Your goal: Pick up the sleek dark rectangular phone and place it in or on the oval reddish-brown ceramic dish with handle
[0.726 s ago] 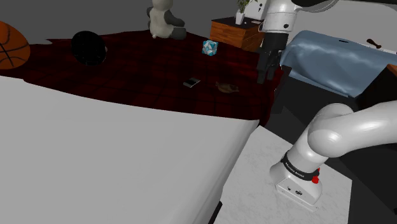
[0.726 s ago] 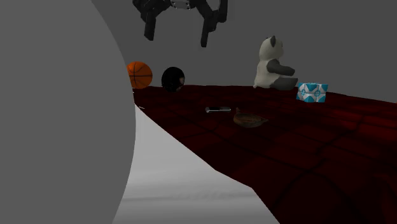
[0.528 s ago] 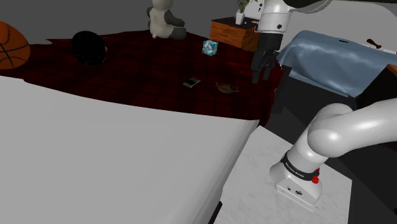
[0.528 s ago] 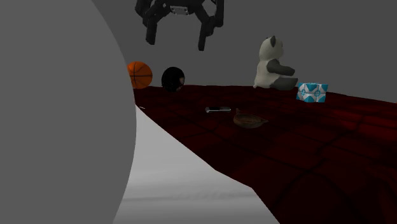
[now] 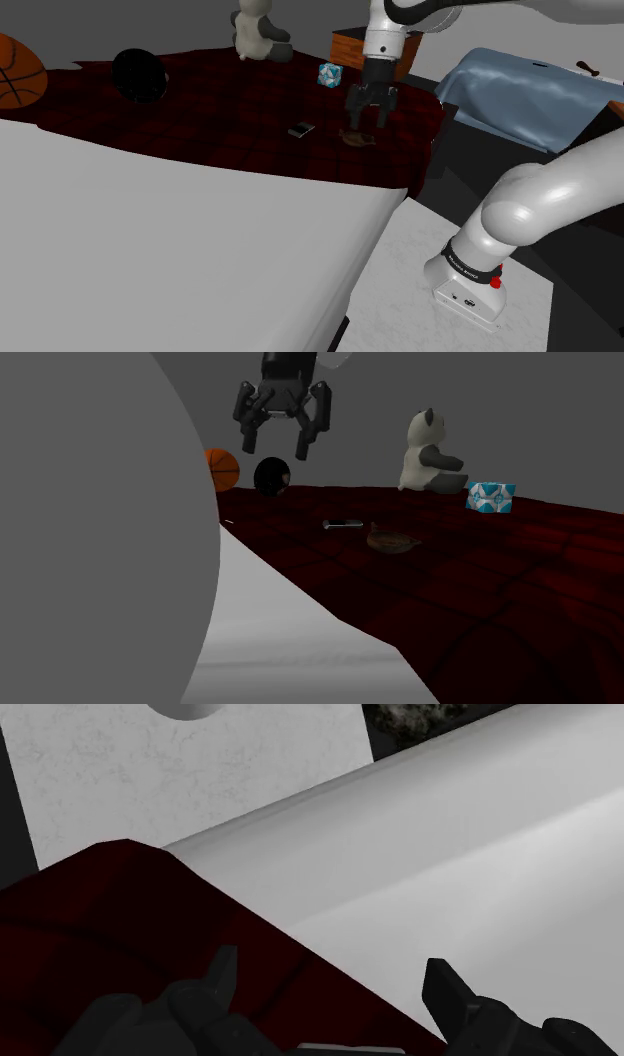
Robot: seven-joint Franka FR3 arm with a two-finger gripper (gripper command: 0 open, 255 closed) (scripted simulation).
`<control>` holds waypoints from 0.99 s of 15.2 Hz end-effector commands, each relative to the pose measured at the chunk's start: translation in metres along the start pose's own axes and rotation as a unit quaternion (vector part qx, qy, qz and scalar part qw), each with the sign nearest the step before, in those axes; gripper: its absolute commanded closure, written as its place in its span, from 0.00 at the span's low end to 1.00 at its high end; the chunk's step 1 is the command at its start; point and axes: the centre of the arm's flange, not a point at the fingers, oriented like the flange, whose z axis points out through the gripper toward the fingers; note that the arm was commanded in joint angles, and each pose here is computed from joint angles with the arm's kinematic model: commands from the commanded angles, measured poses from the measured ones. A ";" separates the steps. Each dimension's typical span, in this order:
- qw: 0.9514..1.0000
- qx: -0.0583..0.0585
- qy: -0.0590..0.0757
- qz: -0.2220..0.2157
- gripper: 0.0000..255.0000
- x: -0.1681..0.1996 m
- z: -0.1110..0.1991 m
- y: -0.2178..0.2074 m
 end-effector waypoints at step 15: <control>0.966 0.032 0.019 0.256 0.00 0.197 0.038 -0.018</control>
